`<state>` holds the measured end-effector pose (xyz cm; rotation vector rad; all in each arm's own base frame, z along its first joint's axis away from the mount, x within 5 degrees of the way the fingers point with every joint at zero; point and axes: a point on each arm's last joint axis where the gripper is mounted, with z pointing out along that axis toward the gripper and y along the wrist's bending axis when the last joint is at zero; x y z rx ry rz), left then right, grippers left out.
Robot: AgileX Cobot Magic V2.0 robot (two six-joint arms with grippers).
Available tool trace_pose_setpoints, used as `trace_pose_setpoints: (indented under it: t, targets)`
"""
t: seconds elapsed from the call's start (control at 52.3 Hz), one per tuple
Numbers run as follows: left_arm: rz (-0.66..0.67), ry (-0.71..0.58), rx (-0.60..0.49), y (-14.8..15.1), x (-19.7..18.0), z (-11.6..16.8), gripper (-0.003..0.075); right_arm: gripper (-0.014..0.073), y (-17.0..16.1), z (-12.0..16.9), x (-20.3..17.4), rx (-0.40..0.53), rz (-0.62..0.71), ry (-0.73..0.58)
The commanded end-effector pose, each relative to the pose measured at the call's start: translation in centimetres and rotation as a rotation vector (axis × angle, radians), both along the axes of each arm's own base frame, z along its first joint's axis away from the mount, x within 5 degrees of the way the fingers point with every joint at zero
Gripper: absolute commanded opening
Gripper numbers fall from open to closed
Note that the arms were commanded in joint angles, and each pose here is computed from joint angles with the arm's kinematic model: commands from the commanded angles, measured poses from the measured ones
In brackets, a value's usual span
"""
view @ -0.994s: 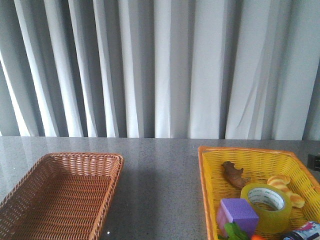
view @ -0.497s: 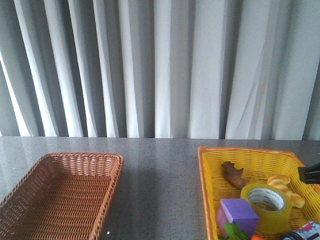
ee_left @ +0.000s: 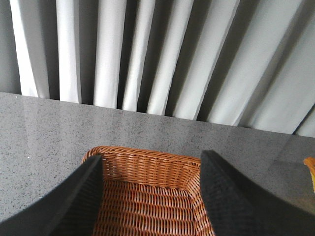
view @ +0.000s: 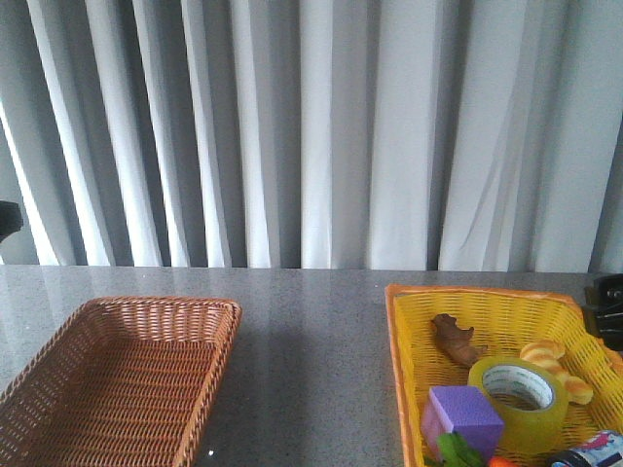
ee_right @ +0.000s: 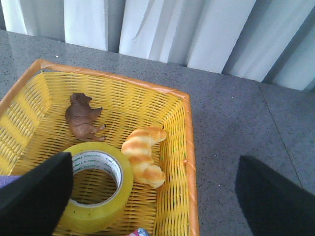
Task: Transfer tape with both arms
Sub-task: 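Lower the right gripper into the yellow basket around the tape roll rim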
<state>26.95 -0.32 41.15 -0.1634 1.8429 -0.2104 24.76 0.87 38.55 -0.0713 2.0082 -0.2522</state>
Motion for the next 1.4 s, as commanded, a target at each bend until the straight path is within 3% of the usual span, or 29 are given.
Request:
trace_pose_setpoints:
  t: [0.0,0.191,0.325,0.459,0.631,0.784,0.899,0.994,1.262,1.377]
  targets:
    - [0.005,-0.103,-0.024,-0.1,-0.2,2.2,0.0473,0.0666,0.1,2.1,-0.5,-0.018,0.027,-0.095]
    - [0.006,-0.106,-0.024,-0.1,-0.2,2.2,0.0471,0.0640,-0.1,2.2,-0.6,-0.033,0.022,-0.101]
    - [0.005,-0.101,-0.024,-0.1,-0.2,2.2,0.0471,0.0614,0.2,2.2,-0.8,0.085,0.005,-0.106]
    - [0.007,-0.108,-0.023,-0.1,-0.2,2.3,0.0471,0.0581,0.2,1.6,-0.1,0.087,-0.004,-0.067]
    - [0.004,-0.097,-0.024,-0.1,-0.2,2.2,0.0471,0.0576,0.1,1.0,2.8,0.087,-0.103,0.155]
    - [-0.005,-0.058,-0.023,-0.2,-0.3,1.8,0.0471,0.0576,1.0,1.2,5.8,0.084,-0.069,0.373]
    - [-0.012,-0.025,-0.023,-0.2,-0.3,1.5,0.0471,0.0576,1.9,1.0,7.5,0.119,0.003,0.378]
    - [-0.018,-0.002,-0.023,-0.3,-0.4,1.3,0.0471,0.0576,1.1,-0.2,8.8,0.106,-0.028,0.412]
    - [-0.023,0.020,-0.023,-0.3,-0.5,1.1,0.0471,0.0576,-2.7,-4.4,11.7,0.302,-0.090,0.520]
    - [-0.023,0.020,-0.023,-0.3,-0.5,1.1,0.0471,0.0568,-3.2,-5.9,12.5,0.312,-0.091,0.557]
